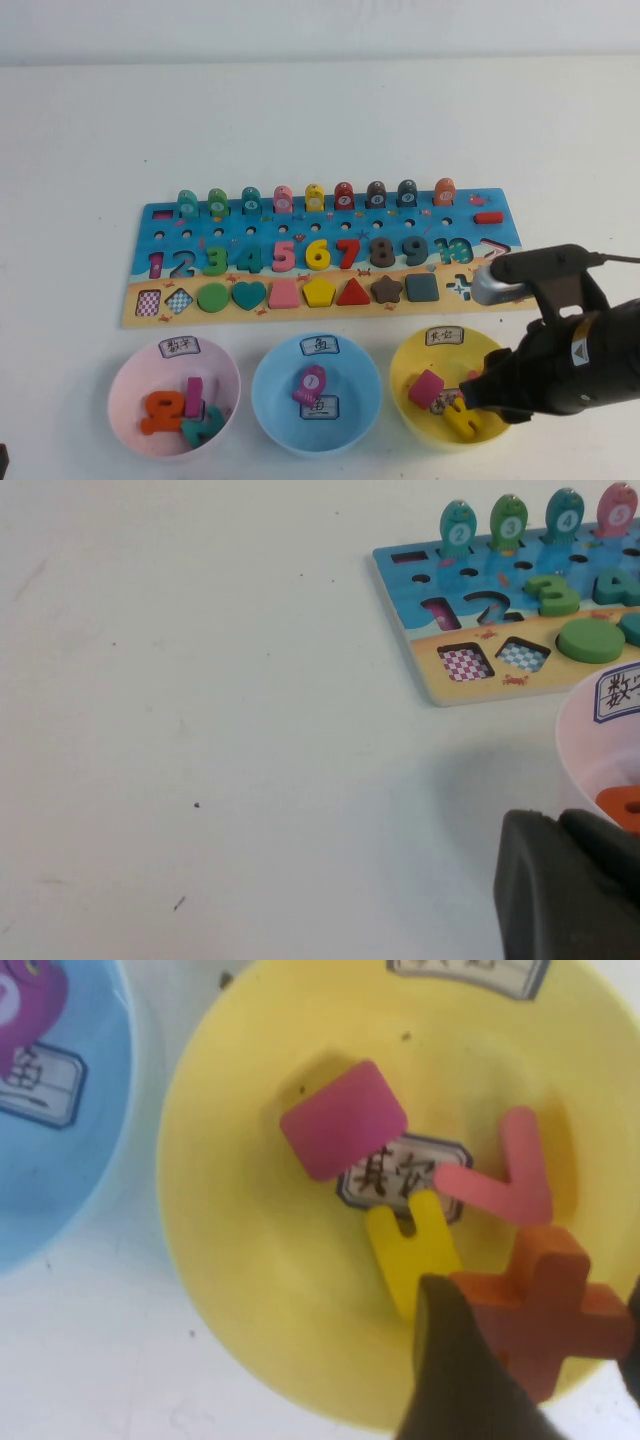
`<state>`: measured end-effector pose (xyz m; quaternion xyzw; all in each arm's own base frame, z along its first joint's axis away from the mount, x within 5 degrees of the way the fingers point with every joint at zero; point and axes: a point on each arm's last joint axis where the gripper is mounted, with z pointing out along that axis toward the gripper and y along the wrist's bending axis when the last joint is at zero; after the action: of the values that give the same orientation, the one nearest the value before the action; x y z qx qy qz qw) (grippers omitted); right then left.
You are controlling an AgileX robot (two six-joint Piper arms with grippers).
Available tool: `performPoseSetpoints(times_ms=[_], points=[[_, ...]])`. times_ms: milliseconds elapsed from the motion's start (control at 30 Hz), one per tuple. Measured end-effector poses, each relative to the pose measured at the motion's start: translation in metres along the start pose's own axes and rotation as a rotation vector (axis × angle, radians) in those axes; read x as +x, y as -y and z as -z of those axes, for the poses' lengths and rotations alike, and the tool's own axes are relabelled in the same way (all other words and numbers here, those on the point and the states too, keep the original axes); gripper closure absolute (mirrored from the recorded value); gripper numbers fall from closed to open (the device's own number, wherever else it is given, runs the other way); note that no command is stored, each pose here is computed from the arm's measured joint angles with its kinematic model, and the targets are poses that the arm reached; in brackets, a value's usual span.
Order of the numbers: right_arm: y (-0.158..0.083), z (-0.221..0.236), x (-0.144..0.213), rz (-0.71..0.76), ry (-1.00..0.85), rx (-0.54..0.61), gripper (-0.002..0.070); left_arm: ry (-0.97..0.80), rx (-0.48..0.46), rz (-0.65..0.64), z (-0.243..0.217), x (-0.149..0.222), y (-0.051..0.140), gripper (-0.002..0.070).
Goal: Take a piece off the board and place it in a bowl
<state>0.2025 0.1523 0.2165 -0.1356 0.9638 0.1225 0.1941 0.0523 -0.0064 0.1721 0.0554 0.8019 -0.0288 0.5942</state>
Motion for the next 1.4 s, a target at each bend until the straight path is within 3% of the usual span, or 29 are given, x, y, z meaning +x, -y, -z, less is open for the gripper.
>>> performPoseSetpoints(times_ms=[533, 1400], points=[[-0.003, 0.0, -0.006, 0.028, 0.064, -0.027, 0.0379, 0.0, 0.0, 0.0, 0.0, 0.0, 0.0, 0.068], [-0.003, -0.029, -0.001, 0.03, -0.05, -0.019, 0.0379, 0.0, 0.0, 0.0, 0.0, 0.0, 0.0, 0.068]])
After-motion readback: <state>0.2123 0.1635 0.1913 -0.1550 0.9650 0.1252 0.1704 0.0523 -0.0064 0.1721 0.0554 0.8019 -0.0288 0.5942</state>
